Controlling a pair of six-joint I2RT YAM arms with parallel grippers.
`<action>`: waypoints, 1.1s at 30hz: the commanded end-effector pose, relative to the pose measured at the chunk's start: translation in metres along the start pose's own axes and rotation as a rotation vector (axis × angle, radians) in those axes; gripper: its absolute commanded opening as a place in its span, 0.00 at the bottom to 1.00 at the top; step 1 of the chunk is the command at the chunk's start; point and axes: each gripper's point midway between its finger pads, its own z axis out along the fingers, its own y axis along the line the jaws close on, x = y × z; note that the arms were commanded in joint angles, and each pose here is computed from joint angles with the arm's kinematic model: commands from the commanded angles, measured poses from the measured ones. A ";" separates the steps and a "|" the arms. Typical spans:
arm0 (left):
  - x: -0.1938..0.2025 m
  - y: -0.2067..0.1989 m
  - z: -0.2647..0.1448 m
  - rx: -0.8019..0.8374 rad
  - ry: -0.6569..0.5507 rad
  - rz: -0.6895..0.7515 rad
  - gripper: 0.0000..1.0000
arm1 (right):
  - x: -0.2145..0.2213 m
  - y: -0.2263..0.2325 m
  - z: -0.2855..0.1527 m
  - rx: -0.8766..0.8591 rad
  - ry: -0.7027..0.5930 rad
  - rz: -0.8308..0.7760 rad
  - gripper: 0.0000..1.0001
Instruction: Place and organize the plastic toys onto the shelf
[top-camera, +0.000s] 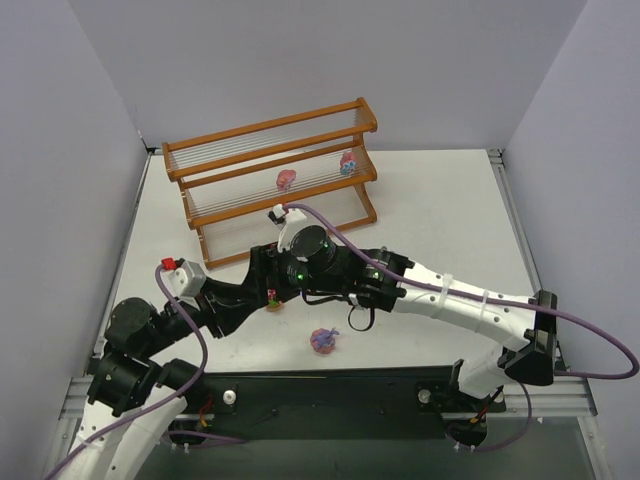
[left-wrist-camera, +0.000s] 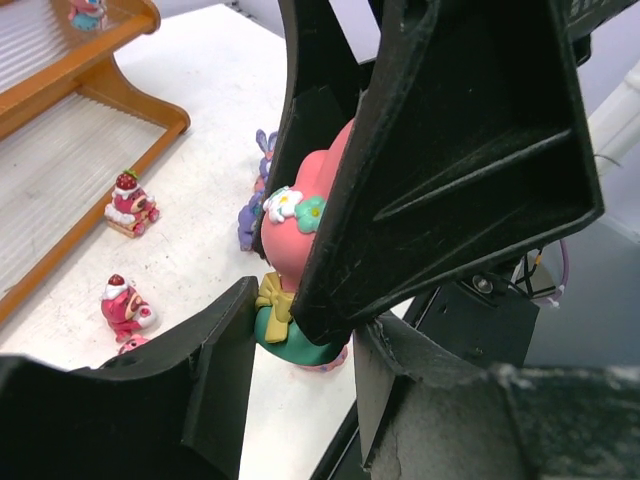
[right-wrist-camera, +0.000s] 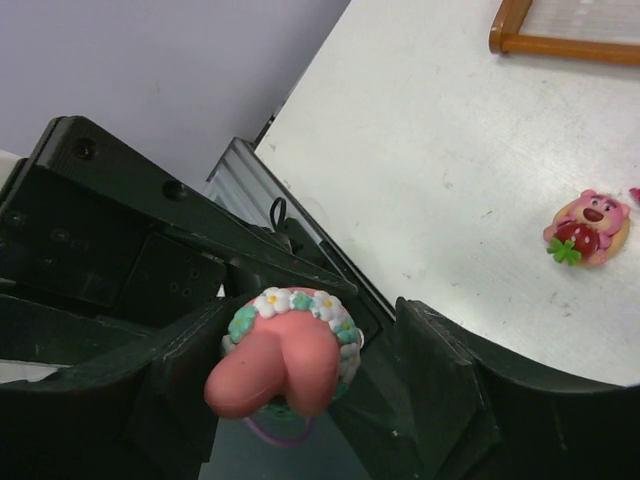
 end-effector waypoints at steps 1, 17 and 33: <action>-0.029 -0.005 -0.007 -0.021 -0.130 0.002 0.00 | -0.029 0.013 -0.018 -0.012 -0.198 -0.055 0.67; -0.057 -0.003 -0.026 -0.094 -0.325 -0.095 0.00 | -0.028 0.051 -0.023 -0.076 -0.464 -0.257 0.68; -0.065 -0.005 -0.036 -0.085 -0.437 -0.091 0.00 | -0.028 0.056 -0.008 -0.081 -0.554 -0.164 0.58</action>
